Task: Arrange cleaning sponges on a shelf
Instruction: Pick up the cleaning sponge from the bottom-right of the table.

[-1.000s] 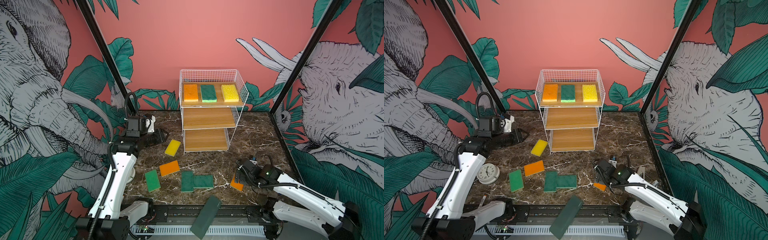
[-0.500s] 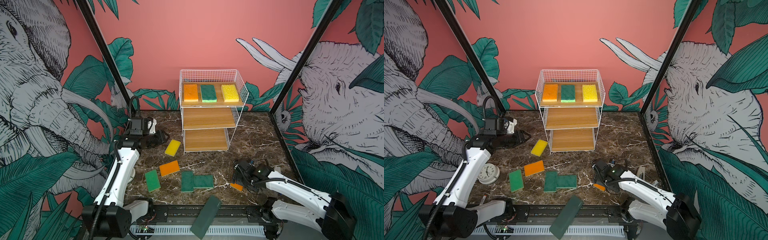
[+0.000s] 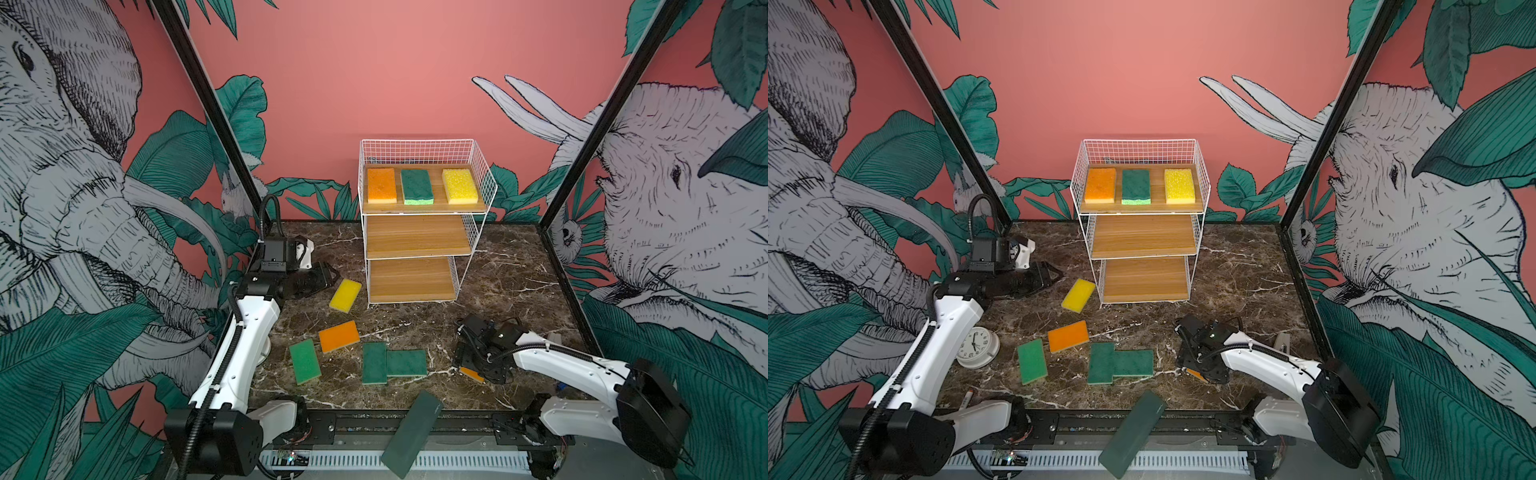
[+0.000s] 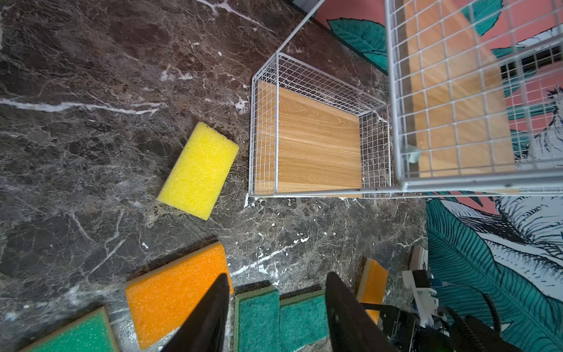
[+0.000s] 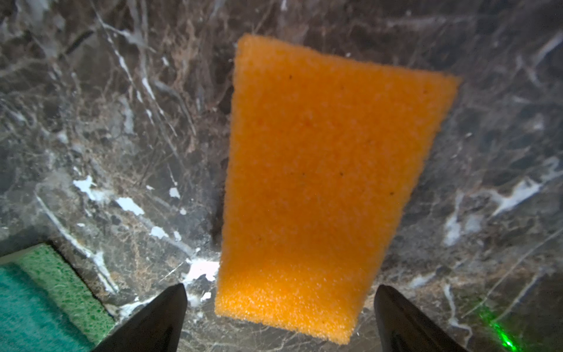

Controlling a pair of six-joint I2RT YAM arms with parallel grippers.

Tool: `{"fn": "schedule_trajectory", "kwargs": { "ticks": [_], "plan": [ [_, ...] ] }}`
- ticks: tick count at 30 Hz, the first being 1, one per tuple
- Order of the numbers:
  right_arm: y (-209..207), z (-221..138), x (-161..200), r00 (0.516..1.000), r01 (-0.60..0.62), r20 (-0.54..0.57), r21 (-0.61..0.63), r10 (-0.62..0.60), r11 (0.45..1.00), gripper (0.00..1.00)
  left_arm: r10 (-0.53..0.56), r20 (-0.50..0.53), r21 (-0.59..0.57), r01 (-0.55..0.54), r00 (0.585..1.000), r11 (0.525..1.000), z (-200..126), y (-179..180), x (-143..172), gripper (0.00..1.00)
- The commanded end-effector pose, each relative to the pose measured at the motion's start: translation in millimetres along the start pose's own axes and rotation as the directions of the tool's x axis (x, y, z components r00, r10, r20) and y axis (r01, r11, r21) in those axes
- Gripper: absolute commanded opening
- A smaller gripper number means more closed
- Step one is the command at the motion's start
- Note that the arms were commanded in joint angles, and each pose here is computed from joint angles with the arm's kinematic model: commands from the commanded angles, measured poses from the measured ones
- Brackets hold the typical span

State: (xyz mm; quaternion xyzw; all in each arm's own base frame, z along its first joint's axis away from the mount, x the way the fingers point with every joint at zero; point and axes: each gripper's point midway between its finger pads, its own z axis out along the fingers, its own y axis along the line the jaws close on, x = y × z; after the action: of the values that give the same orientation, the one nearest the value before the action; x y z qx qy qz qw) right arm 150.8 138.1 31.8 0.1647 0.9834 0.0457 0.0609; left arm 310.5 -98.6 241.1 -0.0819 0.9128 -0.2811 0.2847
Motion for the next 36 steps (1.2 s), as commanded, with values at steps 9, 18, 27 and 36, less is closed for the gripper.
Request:
{"fn": "schedule_trajectory", "kwargs": {
  "ticks": [9,18,27,36],
  "plan": [
    [-8.0,8.1,8.6,0.997,-0.047,-0.056,0.060,0.050,0.997,0.98,0.003,0.033,0.022,-0.004,0.999,1.000,-3.1,-4.3,-7.0,0.53],
    [-10.0,14.1,12.1,0.995,-0.065,-0.072,0.046,0.068,0.997,0.92,-0.001,0.034,0.022,0.000,0.999,1.000,-2.7,-3.8,-6.8,0.53],
    [-11.7,14.4,12.1,0.995,-0.070,-0.071,0.051,0.073,0.996,0.88,-0.003,0.040,0.027,0.002,0.999,1.000,-3.7,-4.9,-6.9,0.52],
    [-9.1,24.1,16.0,0.992,-0.058,-0.109,0.061,0.064,0.996,0.76,0.002,0.052,0.035,-0.004,0.999,0.999,-6.5,-8.1,-9.9,0.52]
  ]
}}
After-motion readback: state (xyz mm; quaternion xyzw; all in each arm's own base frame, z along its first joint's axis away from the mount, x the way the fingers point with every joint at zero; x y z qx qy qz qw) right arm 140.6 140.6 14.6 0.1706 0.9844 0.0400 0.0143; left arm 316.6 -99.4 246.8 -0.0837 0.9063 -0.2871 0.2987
